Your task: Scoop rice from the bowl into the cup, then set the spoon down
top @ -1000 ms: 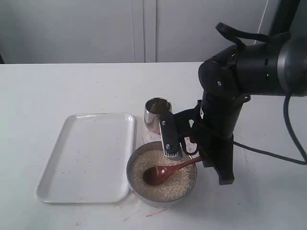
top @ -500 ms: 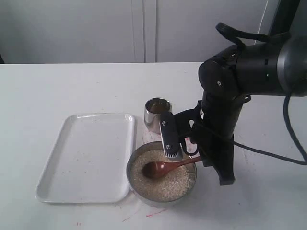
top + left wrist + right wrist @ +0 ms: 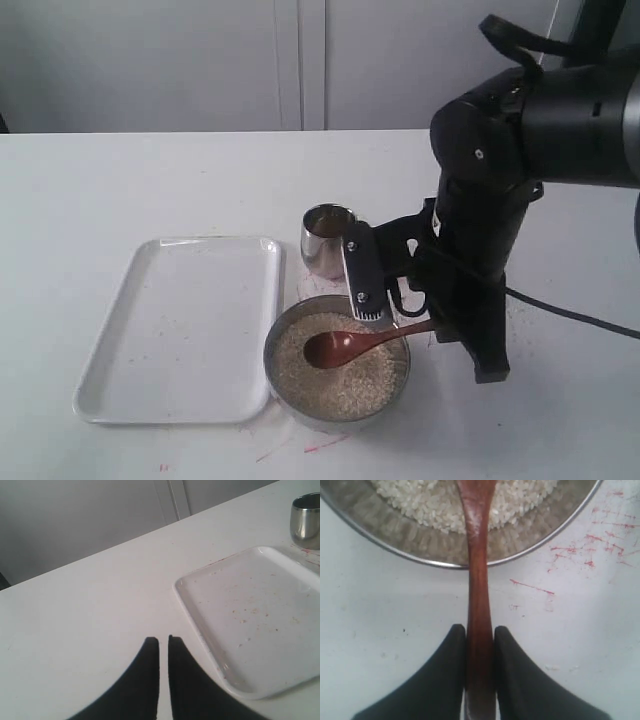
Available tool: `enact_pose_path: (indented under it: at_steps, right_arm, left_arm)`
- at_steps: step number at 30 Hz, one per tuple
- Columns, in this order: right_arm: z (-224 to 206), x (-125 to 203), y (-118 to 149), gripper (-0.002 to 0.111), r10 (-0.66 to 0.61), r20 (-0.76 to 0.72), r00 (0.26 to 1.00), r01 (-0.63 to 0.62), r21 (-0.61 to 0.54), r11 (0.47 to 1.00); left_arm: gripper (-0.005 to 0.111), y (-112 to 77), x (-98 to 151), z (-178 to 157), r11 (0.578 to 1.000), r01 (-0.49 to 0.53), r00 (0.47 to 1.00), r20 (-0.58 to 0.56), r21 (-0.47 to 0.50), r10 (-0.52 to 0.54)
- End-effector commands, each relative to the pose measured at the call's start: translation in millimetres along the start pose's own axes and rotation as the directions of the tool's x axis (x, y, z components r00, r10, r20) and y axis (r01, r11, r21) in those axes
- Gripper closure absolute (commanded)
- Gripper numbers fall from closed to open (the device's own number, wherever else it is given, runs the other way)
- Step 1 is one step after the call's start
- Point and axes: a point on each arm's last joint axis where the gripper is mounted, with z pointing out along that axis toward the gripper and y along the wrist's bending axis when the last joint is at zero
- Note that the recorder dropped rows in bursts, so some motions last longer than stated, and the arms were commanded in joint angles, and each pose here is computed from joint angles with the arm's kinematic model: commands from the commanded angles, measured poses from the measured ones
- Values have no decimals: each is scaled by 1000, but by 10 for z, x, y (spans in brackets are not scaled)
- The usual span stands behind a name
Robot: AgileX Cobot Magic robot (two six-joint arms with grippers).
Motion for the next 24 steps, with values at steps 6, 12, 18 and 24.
enact_pose_path:
  at_steps: [6,12,18,24]
  right_arm:
    - [-397,82,139,108,128,23,991,-129,61,990]
    - [-536,-6,319,108,160,-207,965,-125,171,977]
    - [-630,-344,508,108,126,-204,971,-62,296,953]
    - [-627,-534,503,108,149,-246,958,-16,474,880]
  left_arm:
    - [92,1,-17,-2,1000,3,1000,11,1,-3]
    - [92,1,-17,-2,1000,3,1000,11,1,-3]
    - [92,1,-17,-2,1000,3,1000,11,1,-3]
    - [92,1,-17,-2,1000,3,1000,11,1,-3]
